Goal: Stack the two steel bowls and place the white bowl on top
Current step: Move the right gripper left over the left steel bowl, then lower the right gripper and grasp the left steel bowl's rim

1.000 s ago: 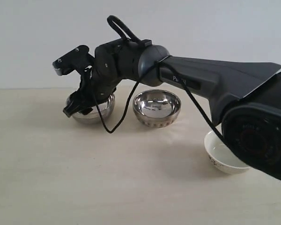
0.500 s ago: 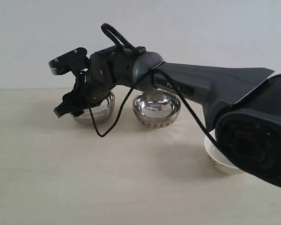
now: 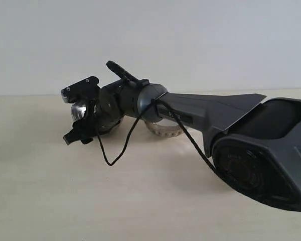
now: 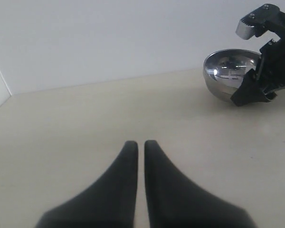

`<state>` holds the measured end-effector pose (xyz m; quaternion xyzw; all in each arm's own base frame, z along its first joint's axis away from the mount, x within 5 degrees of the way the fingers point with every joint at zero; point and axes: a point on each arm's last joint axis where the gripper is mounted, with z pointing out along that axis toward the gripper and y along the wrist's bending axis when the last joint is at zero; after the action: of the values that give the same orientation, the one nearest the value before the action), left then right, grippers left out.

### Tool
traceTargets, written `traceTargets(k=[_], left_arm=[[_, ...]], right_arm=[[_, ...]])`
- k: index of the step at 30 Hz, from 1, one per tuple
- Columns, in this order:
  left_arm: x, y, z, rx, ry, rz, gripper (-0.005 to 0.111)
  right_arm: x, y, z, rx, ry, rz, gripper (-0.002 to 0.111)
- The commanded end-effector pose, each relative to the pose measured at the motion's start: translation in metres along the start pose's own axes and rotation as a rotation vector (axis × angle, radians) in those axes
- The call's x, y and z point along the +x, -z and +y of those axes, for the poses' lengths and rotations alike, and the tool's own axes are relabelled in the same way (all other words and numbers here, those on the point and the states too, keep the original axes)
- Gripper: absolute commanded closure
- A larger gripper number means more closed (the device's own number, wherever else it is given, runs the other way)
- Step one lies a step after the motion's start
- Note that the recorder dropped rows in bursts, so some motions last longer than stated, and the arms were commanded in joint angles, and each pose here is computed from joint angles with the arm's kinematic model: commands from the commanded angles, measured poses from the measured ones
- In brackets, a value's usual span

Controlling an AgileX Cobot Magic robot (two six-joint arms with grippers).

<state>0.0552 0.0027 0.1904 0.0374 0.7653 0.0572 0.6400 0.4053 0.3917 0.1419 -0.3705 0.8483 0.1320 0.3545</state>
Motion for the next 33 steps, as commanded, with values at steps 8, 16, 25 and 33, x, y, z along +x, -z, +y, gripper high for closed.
traceTargets(k=[8, 16, 25, 33], left_arm=[[0.000, 0.000, 0.000, -0.001, 0.019, -0.008, 0.103], [0.000, 0.000, 0.000, -0.001, 0.019, -0.008, 0.103], [0.000, 0.000, 0.000, -0.001, 0.019, -0.008, 0.103], [0.000, 0.000, 0.000, -0.001, 0.019, -0.008, 0.103]], right_arm=[[0.002, 0.002, 0.001, 0.001, 0.045, 0.035, 0.107], [0.005, 0.005, -0.002, 0.016, 0.066, 0.095, 0.108], [-0.016, 0.037, 0.009, -0.002, 0.150, 0.090, 0.108], [-0.024, 0.065, 0.029, -0.032, 0.211, 0.162, 0.108]])
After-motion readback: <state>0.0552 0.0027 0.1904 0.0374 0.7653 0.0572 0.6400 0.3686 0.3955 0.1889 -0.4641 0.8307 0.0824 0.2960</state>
